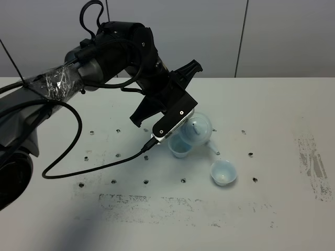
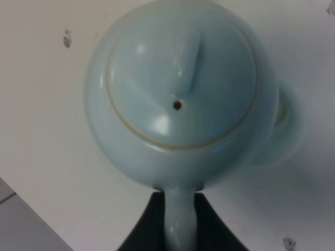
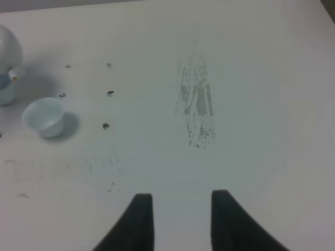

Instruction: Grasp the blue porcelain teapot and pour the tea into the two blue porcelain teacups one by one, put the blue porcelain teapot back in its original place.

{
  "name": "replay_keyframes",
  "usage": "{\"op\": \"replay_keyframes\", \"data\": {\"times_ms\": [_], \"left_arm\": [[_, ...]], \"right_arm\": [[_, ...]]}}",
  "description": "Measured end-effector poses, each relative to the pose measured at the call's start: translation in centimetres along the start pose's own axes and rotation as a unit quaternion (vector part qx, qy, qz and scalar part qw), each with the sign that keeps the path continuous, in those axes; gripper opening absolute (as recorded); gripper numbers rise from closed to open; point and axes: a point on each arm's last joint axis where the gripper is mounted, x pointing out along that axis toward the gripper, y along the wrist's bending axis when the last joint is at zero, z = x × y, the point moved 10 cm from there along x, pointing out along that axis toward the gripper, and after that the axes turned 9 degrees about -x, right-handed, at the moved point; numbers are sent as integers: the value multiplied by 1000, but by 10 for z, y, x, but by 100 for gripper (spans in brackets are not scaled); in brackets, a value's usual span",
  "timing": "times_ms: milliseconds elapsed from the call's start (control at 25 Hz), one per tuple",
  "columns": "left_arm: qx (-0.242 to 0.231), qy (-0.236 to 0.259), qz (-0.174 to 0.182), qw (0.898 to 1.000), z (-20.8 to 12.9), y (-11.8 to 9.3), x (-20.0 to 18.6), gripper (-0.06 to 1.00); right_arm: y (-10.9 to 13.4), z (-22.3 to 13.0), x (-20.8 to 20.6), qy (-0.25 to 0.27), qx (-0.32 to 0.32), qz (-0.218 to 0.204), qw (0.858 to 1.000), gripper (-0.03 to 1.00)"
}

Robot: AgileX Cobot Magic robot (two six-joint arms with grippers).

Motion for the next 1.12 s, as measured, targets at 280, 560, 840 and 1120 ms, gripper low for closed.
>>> {"op": "replay_keyframes", "data": {"times_ms": [280,560,840,1120], "left_arm": [[12,2,5,1000,8,4,2,11],[34,18,2,999,13,6,3,11],[56,31,-4,998,18,7,5,11],[85,50,-10,995,24,8,6,11]], "right_arm": [[0,0,0,0,0,0,1000,28],[0,0,0,0,0,0,1000,28],[0,0,0,0,0,0,1000,28],[0,0,0,0,0,0,1000,28]]}}
